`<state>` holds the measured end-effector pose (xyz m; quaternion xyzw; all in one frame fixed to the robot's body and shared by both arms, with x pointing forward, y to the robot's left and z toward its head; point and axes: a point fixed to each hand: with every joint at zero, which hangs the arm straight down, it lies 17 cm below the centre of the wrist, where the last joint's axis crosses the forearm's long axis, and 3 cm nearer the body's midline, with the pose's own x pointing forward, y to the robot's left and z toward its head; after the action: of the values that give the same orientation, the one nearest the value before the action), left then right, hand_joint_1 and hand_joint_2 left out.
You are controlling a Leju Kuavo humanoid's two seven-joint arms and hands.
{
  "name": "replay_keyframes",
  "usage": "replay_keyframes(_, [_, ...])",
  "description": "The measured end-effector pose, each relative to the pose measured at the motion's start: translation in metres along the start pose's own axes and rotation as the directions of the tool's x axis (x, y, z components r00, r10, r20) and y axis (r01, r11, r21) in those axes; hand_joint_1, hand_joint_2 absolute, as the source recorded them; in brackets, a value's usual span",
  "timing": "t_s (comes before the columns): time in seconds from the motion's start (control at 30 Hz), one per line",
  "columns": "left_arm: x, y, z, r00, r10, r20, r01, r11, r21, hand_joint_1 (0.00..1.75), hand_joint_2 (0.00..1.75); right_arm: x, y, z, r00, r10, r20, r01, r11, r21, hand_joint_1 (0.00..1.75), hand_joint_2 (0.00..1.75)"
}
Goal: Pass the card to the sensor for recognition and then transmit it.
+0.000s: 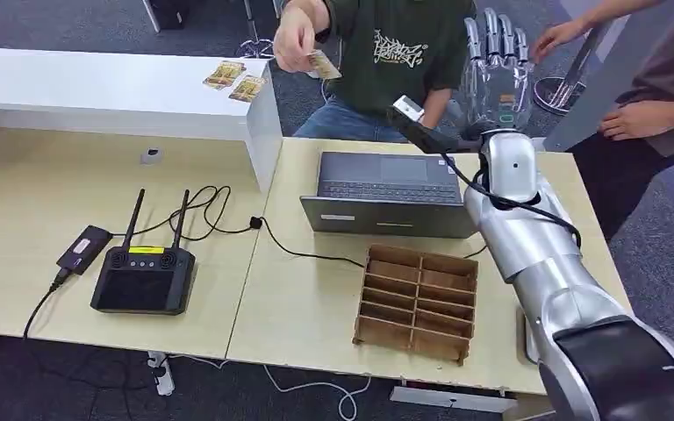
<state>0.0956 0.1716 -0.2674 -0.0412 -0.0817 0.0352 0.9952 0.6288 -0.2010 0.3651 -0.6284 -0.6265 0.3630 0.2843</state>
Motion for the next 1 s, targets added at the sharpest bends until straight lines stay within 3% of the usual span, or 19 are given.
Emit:
replay_keyframes(0.5, [0.0,0.001,0.0,1.0,0.012,0.014,-0.012,1.0,0.005,0.0,0.0,-0.03,-0.031,0.006,0.996,-0.077,-0.047,0.07,0.988,-0.14,0.0,1.75])
replay_keyframes(0.8, [-0.006,0.004,0.0,1.0,0.02,0.024,-0.02,1.0,0.014,0.0,0.0,-0.06,-0.055,0.068,0.988,-0.145,-0.058,0.126,0.962,-0.243,0.0,1.75])
replay_keyframes(1.0, [-0.007,0.004,0.0,1.0,0.02,0.024,-0.021,1.0,0.018,0.0,0.0,-0.069,-0.069,0.091,0.984,-0.166,-0.058,0.144,0.95,-0.278,0.0,1.75])
